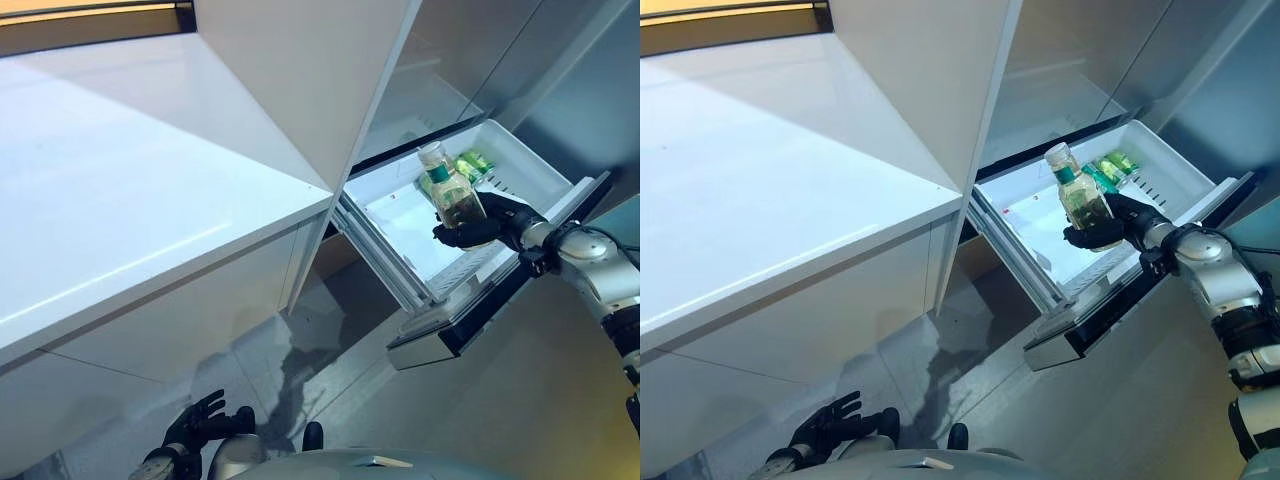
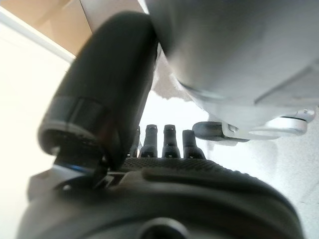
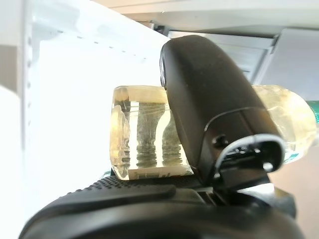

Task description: Put drinks into fridge and close the fridge

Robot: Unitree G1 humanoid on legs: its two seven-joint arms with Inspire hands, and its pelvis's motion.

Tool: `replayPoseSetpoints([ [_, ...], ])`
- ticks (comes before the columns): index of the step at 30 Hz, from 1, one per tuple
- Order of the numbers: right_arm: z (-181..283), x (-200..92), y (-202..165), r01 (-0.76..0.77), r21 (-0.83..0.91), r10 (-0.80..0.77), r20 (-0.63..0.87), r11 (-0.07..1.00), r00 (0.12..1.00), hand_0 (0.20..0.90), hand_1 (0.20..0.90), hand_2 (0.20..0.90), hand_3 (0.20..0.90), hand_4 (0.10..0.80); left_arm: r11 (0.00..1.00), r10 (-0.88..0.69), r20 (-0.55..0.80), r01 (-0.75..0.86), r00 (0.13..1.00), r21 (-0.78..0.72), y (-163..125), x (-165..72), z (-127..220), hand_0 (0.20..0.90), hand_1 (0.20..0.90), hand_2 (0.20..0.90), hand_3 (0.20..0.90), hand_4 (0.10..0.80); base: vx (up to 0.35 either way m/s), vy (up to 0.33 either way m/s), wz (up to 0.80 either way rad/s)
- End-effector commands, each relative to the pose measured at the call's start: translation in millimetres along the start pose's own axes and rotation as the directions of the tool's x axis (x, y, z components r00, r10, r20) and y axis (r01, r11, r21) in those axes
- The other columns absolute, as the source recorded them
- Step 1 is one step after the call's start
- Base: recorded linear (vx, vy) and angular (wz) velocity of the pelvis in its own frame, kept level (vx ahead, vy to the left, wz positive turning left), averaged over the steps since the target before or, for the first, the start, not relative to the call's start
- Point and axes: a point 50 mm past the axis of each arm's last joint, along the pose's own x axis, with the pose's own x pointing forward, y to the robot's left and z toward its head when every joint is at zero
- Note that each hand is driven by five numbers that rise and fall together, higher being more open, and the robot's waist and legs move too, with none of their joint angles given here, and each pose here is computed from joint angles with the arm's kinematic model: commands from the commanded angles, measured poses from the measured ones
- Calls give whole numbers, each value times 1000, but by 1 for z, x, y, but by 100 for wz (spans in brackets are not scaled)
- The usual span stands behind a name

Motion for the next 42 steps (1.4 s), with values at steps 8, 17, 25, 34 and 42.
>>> replayPoseSetpoints([
  [8,52,-14,-62,284,129,-298,105,950,949,300,300,300,200,100,990,90,24,-93,996,109,26,-7,7,900,900,900,900,800,66,-90,15],
  [17,48,-7,-67,345,171,-360,60,923,931,300,300,300,200,100,984,121,129,-136,984,116,44,-6,42,900,900,900,900,800,-109,-105,20],
  [25,60,-8,-81,334,85,-332,-35,939,943,300,300,300,200,100,984,117,157,-136,981,116,30,2,99,900,900,900,900,800,-47,-38,4],
  [34,63,-4,-87,339,0,-334,-165,941,928,300,300,300,200,100,980,129,188,-154,974,123,30,4,130,900,900,900,900,800,-7,-34,3],
  [42,56,-8,-92,316,-48,-316,-282,948,906,309,309,309,211,111,977,125,196,-155,973,148,31,4,136,900,900,900,900,800,17,-13,6],
])
